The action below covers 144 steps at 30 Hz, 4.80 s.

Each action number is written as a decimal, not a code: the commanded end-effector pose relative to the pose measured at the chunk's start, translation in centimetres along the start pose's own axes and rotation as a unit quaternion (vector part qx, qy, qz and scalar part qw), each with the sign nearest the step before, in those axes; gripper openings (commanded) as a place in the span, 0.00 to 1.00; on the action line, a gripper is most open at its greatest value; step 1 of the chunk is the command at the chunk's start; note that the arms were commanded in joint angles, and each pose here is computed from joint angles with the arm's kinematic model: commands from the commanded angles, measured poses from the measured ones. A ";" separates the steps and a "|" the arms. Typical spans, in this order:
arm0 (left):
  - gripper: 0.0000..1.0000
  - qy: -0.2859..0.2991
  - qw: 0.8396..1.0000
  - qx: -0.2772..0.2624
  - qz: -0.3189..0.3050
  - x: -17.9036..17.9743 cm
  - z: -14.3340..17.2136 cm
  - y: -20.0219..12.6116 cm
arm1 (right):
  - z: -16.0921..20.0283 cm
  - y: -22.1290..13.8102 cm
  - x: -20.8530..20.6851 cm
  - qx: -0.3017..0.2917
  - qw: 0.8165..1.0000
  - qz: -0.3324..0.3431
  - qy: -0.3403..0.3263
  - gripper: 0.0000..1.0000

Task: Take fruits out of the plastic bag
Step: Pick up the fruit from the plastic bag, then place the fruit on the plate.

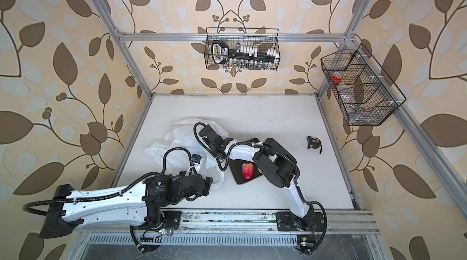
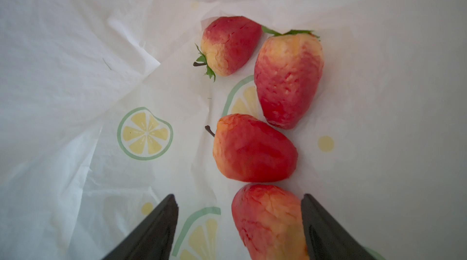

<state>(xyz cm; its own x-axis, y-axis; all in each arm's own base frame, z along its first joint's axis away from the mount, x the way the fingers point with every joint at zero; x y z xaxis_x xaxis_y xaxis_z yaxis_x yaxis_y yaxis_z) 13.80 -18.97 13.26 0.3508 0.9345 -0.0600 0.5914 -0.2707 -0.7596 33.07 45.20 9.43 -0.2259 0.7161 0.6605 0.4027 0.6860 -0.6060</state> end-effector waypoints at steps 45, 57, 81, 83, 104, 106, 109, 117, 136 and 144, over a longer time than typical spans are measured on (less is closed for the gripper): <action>0.00 -0.221 0.967 -0.111 0.066 8.1 1.8 -4.3 | 1.7 5.4 -1.6 -0.047 0.992 0.103 -0.063 0.82; 0.00 -0.233 0.963 -0.123 0.058 8.6 1.5 -4.6 | 1.9 5.8 -1.9 -0.053 0.985 0.135 -0.093 0.62; 0.00 -0.306 0.939 -0.157 0.027 9.4 0.5 -3.9 | 9.2 -7.5 0.6 0.015 0.987 0.048 -0.155 0.42; 0.00 -0.310 0.937 -0.161 0.023 9.5 0.3 -3.9 | 10.3 -8.6 -0.4 0.034 0.985 0.053 -0.162 0.40; 0.00 -0.327 0.932 -0.155 0.021 9.9 0.6 -4.3 | 2.4 -22.4 -10.5 -0.143 0.963 0.215 -0.079 0.40; 0.00 -0.325 0.933 -0.154 0.021 9.8 0.5 -4.3 | 1.1 -21.2 -11.3 -0.148 0.961 0.225 -0.067 0.41; 0.00 -0.322 0.934 -0.152 0.021 9.8 0.5 -4.5 | -0.2 -19.0 -11.8 -0.150 0.963 0.216 -0.060 0.41; 0.00 -0.317 0.939 -0.135 0.021 9.9 1.0 -4.7 | -1.1 -13.9 -13.3 -0.128 0.968 0.210 -0.055 0.44; 0.00 -0.319 0.936 -0.149 0.016 10.6 0.6 -5.7 | -1.9 -20.9 -6.3 -0.195 0.969 0.110 -0.108 0.73; 0.00 -0.326 0.932 -0.158 0.024 10.6 0.3 -6.0 | 4.5 -18.6 2.6 -0.177 0.913 -0.060 -0.361 0.68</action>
<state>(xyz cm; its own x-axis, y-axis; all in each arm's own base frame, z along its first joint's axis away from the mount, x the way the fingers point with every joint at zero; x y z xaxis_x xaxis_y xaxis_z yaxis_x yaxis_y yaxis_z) 13.48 -8.00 15.52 -0.0631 0.8486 -0.5253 0.7745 -0.2903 -0.5620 21.72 32.30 20.47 -0.6253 0.7066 0.3313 0.6254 0.7076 -0.3288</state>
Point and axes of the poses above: each gripper's point midway between its finger pads, its own y axis out along the fingers, its own x axis along the line the jaws close on, z = x × y, the point moved 2 cm from there along -y, back along the fingers, and after that the axes turned 9 degrees about y, right-handed, at the moved point
